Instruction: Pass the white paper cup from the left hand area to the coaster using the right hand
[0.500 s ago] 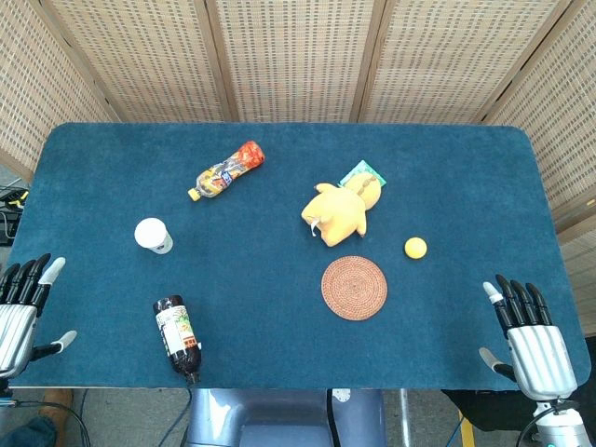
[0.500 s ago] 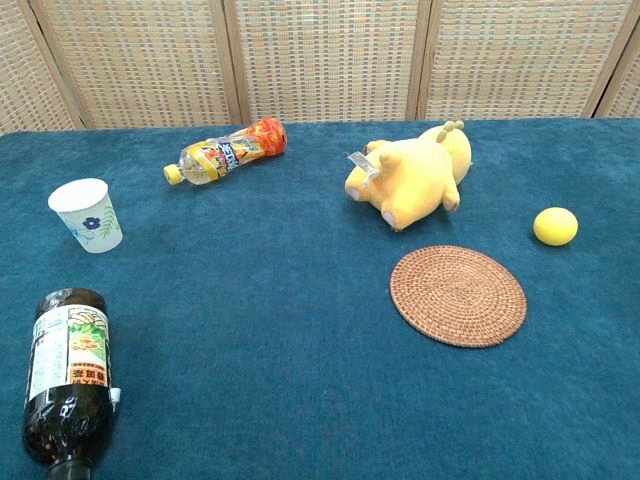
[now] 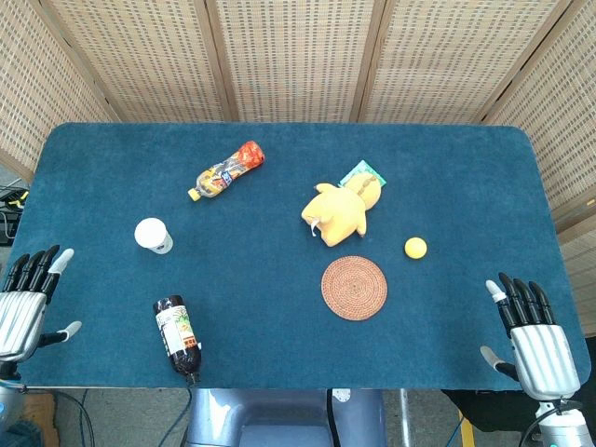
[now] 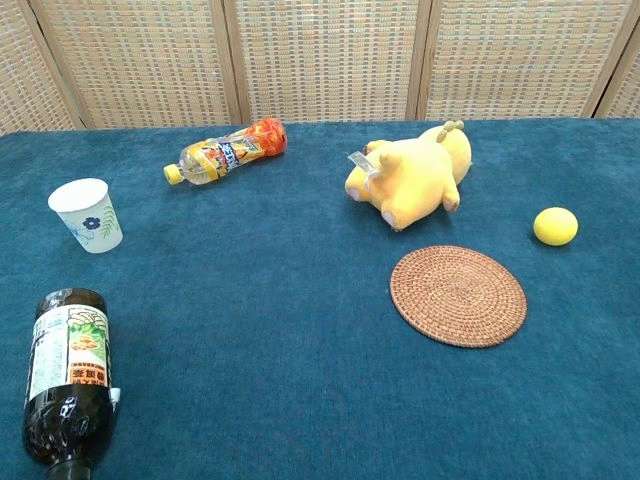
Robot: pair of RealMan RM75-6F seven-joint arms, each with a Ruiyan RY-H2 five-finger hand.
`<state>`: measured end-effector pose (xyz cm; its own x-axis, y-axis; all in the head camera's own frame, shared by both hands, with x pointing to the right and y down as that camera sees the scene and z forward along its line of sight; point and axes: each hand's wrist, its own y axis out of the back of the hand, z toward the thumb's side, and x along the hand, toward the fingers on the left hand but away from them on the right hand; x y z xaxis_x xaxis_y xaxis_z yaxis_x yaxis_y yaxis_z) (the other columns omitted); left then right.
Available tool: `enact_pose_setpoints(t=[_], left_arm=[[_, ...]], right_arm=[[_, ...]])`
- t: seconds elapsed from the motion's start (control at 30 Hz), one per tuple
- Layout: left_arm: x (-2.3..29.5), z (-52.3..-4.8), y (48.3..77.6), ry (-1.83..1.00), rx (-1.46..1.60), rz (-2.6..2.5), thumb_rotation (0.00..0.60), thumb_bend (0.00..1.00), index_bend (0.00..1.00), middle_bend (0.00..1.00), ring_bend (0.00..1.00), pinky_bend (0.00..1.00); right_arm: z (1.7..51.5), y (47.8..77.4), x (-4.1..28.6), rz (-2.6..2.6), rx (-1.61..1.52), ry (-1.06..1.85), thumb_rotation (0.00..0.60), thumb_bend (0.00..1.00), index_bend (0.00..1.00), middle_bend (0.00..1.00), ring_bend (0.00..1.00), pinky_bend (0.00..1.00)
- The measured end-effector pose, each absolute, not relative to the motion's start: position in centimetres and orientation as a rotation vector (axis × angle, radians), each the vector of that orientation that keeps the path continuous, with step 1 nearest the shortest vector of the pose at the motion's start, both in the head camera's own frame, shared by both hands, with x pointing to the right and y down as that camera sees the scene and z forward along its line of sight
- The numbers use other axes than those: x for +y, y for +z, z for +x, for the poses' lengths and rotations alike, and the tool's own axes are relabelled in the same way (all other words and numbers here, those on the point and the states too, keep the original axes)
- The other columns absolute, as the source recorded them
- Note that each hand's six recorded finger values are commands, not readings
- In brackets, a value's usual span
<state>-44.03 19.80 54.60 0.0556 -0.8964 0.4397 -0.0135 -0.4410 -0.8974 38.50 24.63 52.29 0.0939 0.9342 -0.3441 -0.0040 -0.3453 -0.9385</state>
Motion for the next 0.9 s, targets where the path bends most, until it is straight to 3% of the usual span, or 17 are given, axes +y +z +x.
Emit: enact_pose_setpoints(t=[0.57,0.73,0.9], left_arm=[[6.0,-42.9,67.0,-1.566,0.56,-1.642,0.6,0.0,0.0,0.0,0.0,0.0],[4.5,-40.4,69.7,-1.534,0.48,-1.686,0.6,0.0,0.0,0.0,0.0,0.0],[4.1,-39.1,71.3,-1.53,0.428,-1.706,0.6,0.0,0.0,0.04,0.07,0.14]], right_arm=[[39.4,54.1,23.6,-1.468,-0.945,1.466,0.6,0.0,0.0,0.0,0.0,0.0],[39.8,54.4,23.4,-1.448,-0.944,1.49,0.6,0.0,0.0,0.0,0.0,0.0],[40.1,54.8,23.4,-1.439,-0.939,1.512,0.6,0.0,0.0,0.0,0.0,0.0]])
